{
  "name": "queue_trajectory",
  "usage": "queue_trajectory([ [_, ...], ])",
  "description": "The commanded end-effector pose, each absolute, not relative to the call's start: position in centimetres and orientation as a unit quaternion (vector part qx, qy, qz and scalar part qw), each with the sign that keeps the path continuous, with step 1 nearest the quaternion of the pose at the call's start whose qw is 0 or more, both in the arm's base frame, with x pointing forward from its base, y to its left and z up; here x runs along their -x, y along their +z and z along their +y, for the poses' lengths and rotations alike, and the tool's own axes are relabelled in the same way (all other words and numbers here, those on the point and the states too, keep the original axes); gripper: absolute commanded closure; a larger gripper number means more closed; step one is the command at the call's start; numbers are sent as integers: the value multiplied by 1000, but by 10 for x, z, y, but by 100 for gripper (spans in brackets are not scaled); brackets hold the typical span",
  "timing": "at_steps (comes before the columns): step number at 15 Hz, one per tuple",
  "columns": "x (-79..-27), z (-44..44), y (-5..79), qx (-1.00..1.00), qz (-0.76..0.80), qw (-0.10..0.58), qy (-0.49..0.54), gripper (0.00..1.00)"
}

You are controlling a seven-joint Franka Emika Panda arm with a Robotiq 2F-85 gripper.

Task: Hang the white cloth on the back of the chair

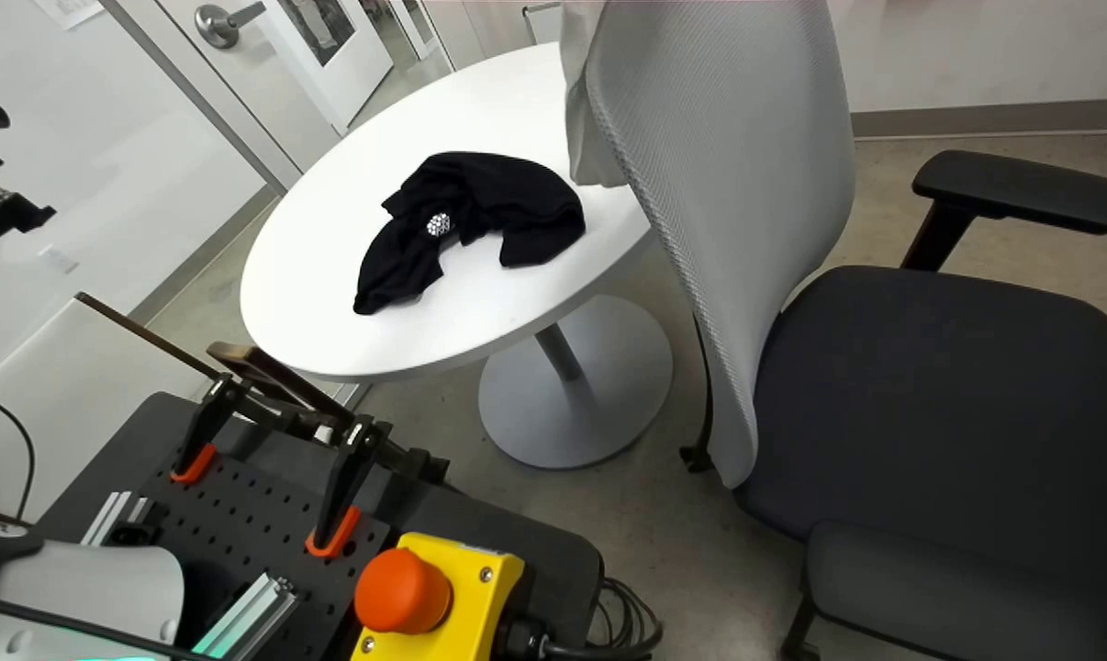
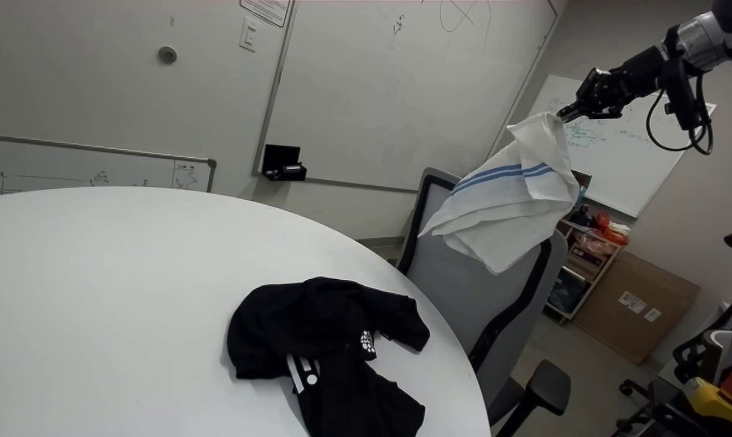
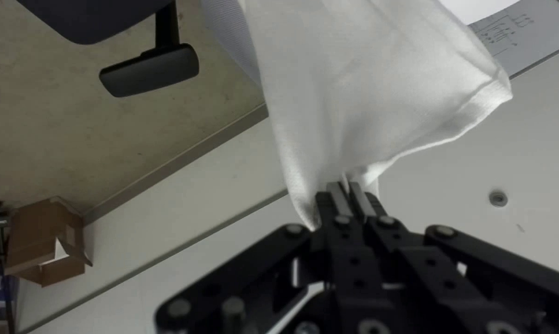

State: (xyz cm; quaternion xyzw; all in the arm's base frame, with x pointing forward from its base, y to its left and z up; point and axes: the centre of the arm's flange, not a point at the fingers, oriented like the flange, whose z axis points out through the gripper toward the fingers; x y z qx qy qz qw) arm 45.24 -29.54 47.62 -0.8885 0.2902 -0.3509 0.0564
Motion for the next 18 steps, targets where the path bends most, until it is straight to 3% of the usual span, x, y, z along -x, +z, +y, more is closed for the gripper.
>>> queue_trajectory([
  [1,-478,-331,472,882,322,55,-338,99],
  [8,-473,-376,463,864,382,40,-325,99],
  [10,-471,-380,455,863,393,43,-314,71],
  [18,-467,-341,435,896,352,64,-263,14],
])
